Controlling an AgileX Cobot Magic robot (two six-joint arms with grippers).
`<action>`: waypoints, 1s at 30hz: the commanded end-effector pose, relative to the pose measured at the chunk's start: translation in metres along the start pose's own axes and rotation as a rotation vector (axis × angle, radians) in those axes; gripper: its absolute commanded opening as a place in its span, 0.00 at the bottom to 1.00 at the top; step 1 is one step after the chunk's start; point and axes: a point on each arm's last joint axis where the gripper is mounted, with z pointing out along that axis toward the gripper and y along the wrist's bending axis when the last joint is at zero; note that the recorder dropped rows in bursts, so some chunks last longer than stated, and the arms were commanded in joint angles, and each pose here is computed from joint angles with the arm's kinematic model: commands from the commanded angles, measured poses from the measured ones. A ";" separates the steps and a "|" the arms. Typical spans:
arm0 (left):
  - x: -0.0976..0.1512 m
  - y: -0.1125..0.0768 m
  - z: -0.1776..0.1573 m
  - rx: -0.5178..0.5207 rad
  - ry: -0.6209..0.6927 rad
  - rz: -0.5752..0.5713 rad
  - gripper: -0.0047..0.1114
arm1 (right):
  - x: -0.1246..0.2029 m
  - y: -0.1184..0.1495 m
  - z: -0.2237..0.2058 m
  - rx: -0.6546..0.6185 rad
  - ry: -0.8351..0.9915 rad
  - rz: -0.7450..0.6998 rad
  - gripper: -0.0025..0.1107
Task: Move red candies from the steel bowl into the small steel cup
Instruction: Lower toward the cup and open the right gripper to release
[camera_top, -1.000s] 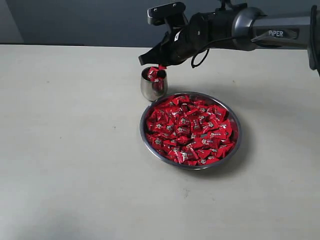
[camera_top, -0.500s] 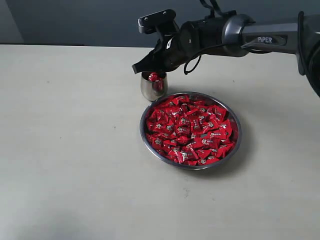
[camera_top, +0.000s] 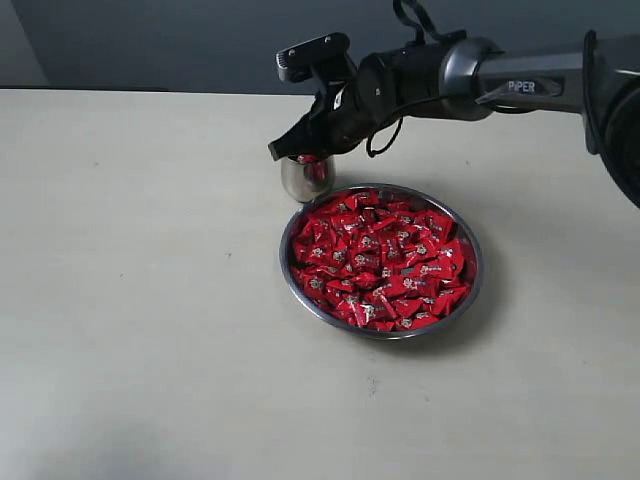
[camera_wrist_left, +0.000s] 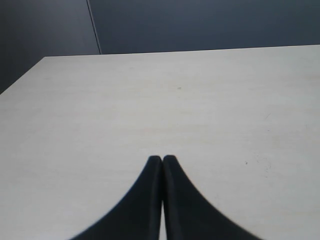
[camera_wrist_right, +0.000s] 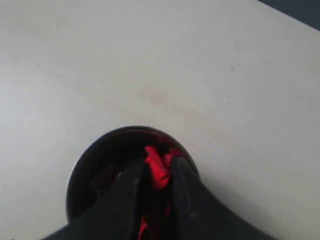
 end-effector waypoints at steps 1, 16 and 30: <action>0.001 0.000 0.000 0.004 -0.008 0.002 0.04 | -0.003 -0.001 -0.001 0.005 -0.013 -0.011 0.02; 0.001 0.000 0.000 0.004 -0.008 0.002 0.04 | -0.002 -0.001 -0.001 0.003 0.005 -0.015 0.42; 0.001 0.000 0.000 0.004 -0.008 0.002 0.04 | -0.030 -0.002 -0.018 -0.002 -0.025 -0.016 0.40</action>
